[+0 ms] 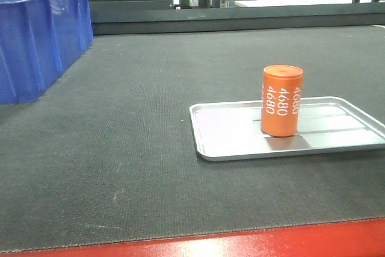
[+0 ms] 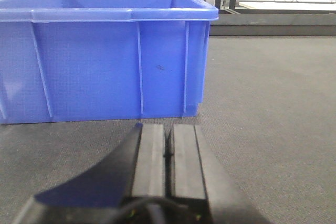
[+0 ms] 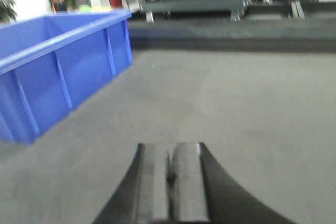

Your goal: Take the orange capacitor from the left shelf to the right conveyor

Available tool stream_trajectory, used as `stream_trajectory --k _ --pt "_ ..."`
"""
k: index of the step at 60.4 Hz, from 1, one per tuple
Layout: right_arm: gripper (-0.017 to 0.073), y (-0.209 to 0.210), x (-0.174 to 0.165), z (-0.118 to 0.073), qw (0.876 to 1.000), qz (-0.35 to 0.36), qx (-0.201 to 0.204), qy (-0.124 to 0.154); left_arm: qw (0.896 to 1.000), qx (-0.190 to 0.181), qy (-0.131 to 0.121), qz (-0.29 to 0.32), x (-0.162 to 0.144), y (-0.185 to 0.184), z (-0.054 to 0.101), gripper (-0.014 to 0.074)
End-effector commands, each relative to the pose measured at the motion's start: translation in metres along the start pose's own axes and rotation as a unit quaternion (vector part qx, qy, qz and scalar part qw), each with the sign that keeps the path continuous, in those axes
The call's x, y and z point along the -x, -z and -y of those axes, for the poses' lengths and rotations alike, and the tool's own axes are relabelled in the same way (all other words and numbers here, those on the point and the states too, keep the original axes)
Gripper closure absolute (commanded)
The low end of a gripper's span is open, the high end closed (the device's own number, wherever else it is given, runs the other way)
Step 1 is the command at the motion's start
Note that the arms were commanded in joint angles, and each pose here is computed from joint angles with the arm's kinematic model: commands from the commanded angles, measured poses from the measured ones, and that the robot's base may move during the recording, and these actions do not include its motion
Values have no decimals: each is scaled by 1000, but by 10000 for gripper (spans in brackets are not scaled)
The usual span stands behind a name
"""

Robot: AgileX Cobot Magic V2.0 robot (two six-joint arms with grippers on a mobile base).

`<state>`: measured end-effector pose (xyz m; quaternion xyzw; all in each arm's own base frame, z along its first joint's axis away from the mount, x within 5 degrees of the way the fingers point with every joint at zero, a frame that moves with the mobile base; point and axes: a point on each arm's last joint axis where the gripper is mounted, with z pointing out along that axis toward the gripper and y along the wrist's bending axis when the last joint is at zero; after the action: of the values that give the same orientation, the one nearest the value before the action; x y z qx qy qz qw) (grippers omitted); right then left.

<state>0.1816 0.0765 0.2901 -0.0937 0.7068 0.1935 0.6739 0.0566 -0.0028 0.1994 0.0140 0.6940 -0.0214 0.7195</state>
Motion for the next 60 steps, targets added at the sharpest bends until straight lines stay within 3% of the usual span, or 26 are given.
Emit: stream_trajectory --k 1,15,35,49,60 --pt "495 14 18 -2 1000 17 -1 2 999 -1 2 37 1 0 0 720" --pt "502 31 14 -1 999 -39 -16 2 999 -1 2 37 1 0 0 720" --pt "502 35 17 2 999 -33 -24 4 999 -1 2 37 1 0 0 720" --pt "503 69 38 24 992 49 -115 11 999 -1 2 37 1 0 0 720" --pt "503 96 28 32 982 82 -168 26 999 -1 2 37 1 0 0 720"
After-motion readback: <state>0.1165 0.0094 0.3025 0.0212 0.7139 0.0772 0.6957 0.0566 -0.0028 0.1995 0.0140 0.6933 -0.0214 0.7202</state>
